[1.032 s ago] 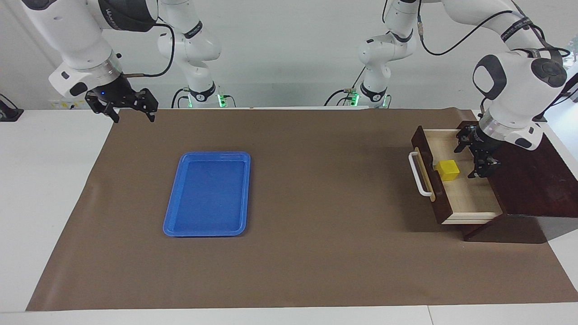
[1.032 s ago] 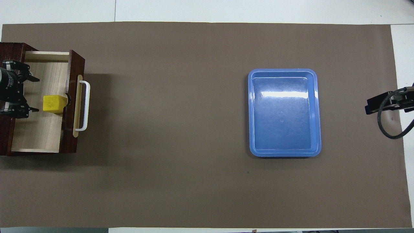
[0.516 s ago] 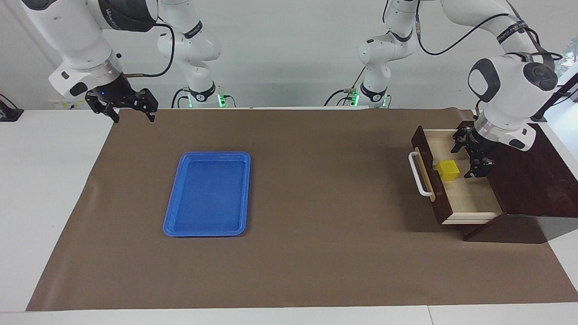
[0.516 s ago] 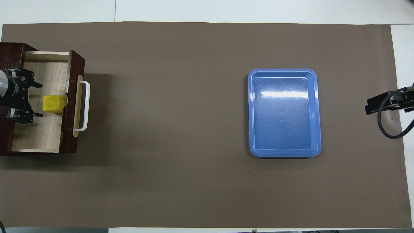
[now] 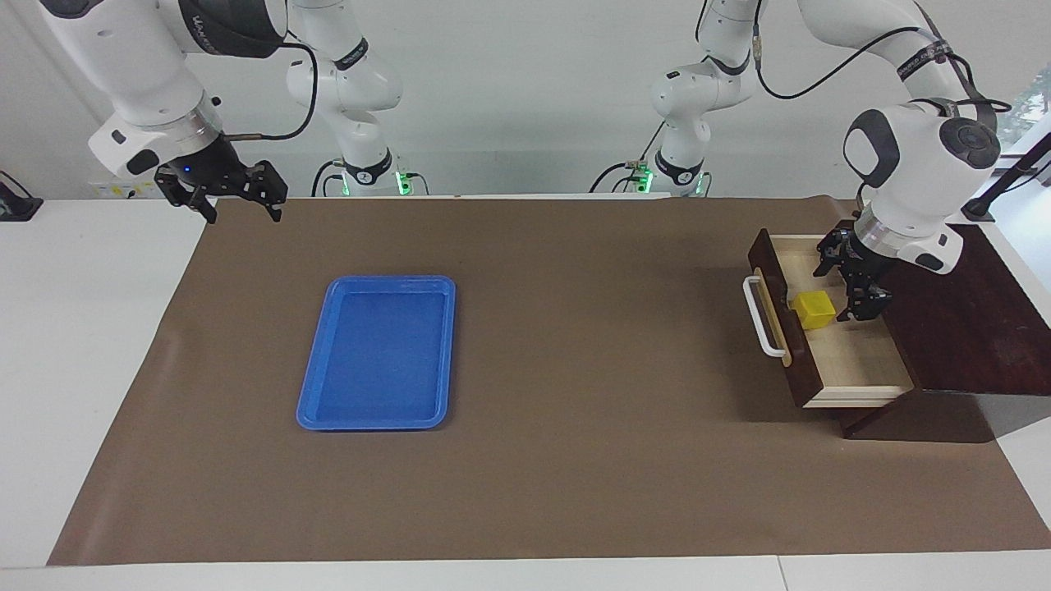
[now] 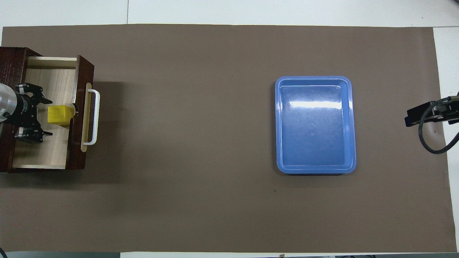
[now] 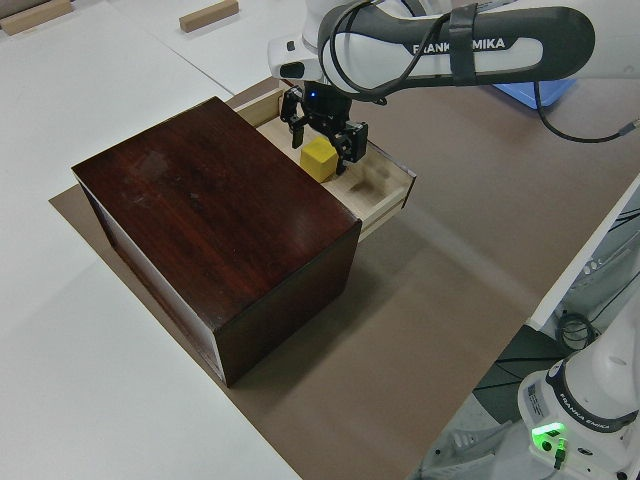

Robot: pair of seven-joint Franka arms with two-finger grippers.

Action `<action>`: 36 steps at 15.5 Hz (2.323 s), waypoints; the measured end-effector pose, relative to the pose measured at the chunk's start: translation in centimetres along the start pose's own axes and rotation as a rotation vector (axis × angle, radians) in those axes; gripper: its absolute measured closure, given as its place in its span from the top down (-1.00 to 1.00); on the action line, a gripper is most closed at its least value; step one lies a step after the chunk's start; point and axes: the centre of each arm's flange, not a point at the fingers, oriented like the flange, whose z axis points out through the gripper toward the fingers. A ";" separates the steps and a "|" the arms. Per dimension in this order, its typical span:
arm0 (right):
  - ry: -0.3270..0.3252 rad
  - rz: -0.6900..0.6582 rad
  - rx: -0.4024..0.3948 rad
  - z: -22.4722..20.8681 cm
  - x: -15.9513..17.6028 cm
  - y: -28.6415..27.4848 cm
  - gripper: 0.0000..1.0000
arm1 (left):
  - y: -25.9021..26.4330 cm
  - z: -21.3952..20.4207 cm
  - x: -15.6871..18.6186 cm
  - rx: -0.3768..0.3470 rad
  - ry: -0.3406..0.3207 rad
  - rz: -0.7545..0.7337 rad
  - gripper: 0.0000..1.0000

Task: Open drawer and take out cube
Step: 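Lower the left gripper into the drawer and grasp the yellow cube, then lift the cube with the left gripper while the right gripper approaches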

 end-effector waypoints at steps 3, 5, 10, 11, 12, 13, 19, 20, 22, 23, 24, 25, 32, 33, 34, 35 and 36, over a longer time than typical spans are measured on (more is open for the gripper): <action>0.000 0.000 0.000 0.0 0.0 0.0 1.00 | -0.1 0.4 0.0 -0.008 0.000 -0.003 1.00; 0.000 0.000 0.000 0.0 0.0 0.0 1.00 | -0.2 0.5 -0.1 -0.007 0.000 -0.007 0.94; 0.000 0.000 0.000 0.0 0.0 0.0 1.00 | 0.0 0.5 -0.1 -0.029 0.000 -0.011 0.53; 0.000 0.000 0.000 0.0 0.0 0.0 1.00 | 0.0 0.5 -0.1 -0.032 0.000 -0.010 0.52; 0.000 0.000 0.000 0.0 0.0 0.0 1.00 | 0.1 0.5 -0.1 -0.034 0.000 -0.011 0.46; 0.000 0.000 0.000 0.0 0.0 0.0 1.00 | 0.1 0.5 -0.1 -0.035 0.000 -0.011 0.26; -0.004 0.000 0.000 0.2 0.0 0.0 1.00 | 0.3 -0.1 -0.1 -0.048 -0.002 -0.014 0.09; -0.005 0.000 0.000 0.2 0.0 0.0 1.00 | 0.4 -0.6 -0.2 -0.058 -0.006 -0.016 0.09; -0.012 0.000 0.001 0.5 0.0 0.0 1.00 | 0.9 -2.5 -0.6 -0.069 -0.009 -0.011 0.09; -0.014 0.003 0.005 0.8 -0.1 0.0 1.00 | 1.0 -3.9 -0.9 -0.058 -0.011 -0.005 0.09; -0.014 0.021 0.017 1.1 -0.1 -0.1 1.00 | 1.3 -5.8 -1.3 -0.048 -0.014 0.002 0.09; -0.012 0.059 0.038 1.4 -0.1 -0.1 1.00 | 1.6 -8.0 -2.1 -0.040 -0.019 0.014 0.09; -0.077 0.492 0.265 4.9 -0.5 -2.2 1.00 | 0.8 -13.3 -19.6 -0.011 -0.028 0.039 0.09; -0.107 0.571 0.301 5.3 -0.4 -2.8 1.00 | 0.3 -13.0 -21.7 -0.007 -0.026 0.027 0.09; -0.139 0.647 0.335 5.8 -0.2 -3.4 1.00 | -0.3 -12.8 -23.7 -0.004 -0.022 0.019 0.09; -0.171 0.717 0.368 6.4 0.1 -4.0 1.00 | -0.9 -12.5 -25.6 -0.001 -0.016 0.010 0.09; -0.206 0.784 0.397 7.1 0.7 -4.7 1.00 | -1.5 -12.1 -27.5 0.002 -0.010 -0.007 0.09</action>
